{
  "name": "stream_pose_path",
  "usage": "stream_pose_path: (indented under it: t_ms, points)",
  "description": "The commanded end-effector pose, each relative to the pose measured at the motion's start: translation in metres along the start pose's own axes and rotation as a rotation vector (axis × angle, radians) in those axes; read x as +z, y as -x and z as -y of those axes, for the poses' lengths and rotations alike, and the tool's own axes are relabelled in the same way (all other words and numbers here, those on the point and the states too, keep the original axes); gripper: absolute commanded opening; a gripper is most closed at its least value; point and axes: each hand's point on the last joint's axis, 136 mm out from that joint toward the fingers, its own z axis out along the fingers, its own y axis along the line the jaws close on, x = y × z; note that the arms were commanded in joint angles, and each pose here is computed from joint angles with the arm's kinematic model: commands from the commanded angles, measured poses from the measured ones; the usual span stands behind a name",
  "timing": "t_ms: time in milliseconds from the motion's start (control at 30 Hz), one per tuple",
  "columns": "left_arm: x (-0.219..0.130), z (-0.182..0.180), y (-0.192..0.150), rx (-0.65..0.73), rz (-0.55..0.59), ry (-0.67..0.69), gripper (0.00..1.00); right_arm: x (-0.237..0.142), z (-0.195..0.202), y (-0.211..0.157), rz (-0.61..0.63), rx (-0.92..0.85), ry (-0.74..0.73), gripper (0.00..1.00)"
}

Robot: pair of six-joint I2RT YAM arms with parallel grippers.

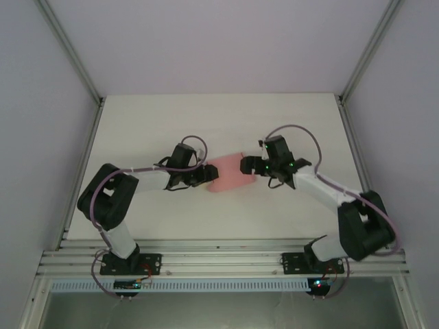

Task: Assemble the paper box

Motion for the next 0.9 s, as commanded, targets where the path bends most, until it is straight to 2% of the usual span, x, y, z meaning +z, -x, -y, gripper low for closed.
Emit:
stream_pose_path:
  t_ms: [0, 67, 167, 367, 600, 800, 867]
  points:
    - [0.003, 0.001, 0.001, 0.021, -0.027, -0.005, 0.6, 0.025, -0.011, 0.008, -0.081, -0.062, 0.078, 0.84]
    - [0.002, 0.0, 0.001, 0.028, -0.031, 0.002, 0.6, 0.045, -0.003, 0.009, -0.125, -0.059, 0.058, 0.75]
    - [0.0, -0.003, 0.001, 0.028, -0.025, 0.022, 0.61, 0.067, 0.001, 0.006, -0.161, -0.066, 0.06, 0.66]
    - [-0.005, -0.004, 0.006, 0.035, -0.015, 0.049, 0.62, 0.085, 0.007, -0.011, -0.208, -0.037, 0.063, 0.37]
    - [-0.032, -0.004, 0.032, 0.04, 0.074, 0.108, 0.65, 0.079, 0.009, -0.015, -0.208, -0.045, 0.058, 0.35]
    - [-0.03, 0.006, 0.044, 0.025, 0.081, 0.037, 0.66, 0.077, 0.009, -0.01, -0.181, -0.029, 0.046, 0.36]
    - [-0.025, 0.006, 0.043, 0.022, 0.068, 0.019, 0.63, 0.078, 0.008, -0.01, -0.175, -0.016, 0.044, 0.36]
